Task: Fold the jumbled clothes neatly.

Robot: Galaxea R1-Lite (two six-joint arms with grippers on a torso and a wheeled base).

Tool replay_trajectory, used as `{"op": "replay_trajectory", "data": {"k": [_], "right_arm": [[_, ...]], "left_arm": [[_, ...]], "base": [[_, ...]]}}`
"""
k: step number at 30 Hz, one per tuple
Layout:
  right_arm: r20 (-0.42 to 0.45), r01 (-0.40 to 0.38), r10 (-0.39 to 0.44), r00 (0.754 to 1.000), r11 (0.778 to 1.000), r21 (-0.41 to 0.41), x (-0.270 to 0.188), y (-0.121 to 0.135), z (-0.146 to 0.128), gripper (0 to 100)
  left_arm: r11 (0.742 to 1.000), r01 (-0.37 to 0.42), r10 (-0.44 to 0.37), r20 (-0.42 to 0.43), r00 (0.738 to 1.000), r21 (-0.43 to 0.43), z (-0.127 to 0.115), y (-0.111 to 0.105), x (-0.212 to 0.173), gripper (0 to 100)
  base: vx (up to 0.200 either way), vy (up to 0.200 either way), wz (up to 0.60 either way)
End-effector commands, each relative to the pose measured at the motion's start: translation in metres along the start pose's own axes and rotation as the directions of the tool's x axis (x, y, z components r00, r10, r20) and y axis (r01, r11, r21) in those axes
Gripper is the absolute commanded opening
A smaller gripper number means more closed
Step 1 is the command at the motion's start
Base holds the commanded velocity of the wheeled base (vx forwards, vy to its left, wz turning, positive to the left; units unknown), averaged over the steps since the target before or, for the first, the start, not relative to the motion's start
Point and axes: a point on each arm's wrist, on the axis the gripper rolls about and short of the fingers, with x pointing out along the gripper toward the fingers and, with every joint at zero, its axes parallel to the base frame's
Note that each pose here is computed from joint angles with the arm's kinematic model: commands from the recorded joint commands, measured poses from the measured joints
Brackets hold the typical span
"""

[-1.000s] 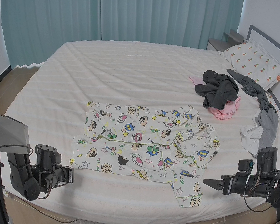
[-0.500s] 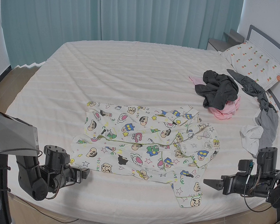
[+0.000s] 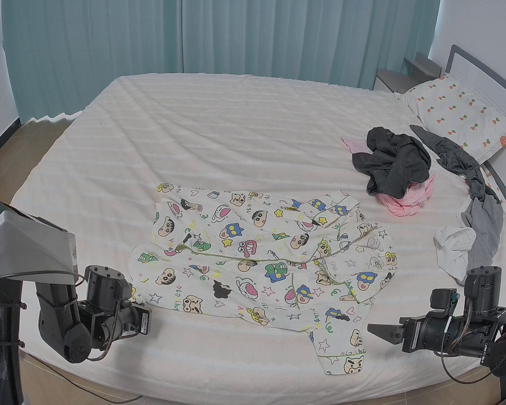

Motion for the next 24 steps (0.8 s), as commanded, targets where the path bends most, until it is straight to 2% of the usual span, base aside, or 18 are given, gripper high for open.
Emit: {"op": "replay_trajectory", "data": {"k": [1, 14, 24], "right_arm": [[-0.002, 0.0, 0.0, 1.0, 1.0, -0.002, 0.0, 0.0, -0.001, 100], [-0.002, 0.0, 0.0, 1.0, 1.0, -0.016, 0.0, 0.0, -0.001, 100], [0.003, -0.002, 0.002, 1.0, 1.0, -0.018, -0.001, 0.001, 0.0, 100]], "left_arm": [[1.0, -0.024, 0.024, 0.006, 1.0, 0.003, 0.001, 0.003, 0.001, 0], [0.998, -0.057, 0.056, 0.036, 0.998, 0.023, 0.02, 0.021, -0.023, 0], [0.999, 0.046, -0.045, -0.024, 0.999, 0.014, 0.031, 0.031, -0.045, 0]], "base": [[0.0, 0.0, 0.0], [0.0, 0.0, 0.0], [0.0, 0.0, 0.0]]}}
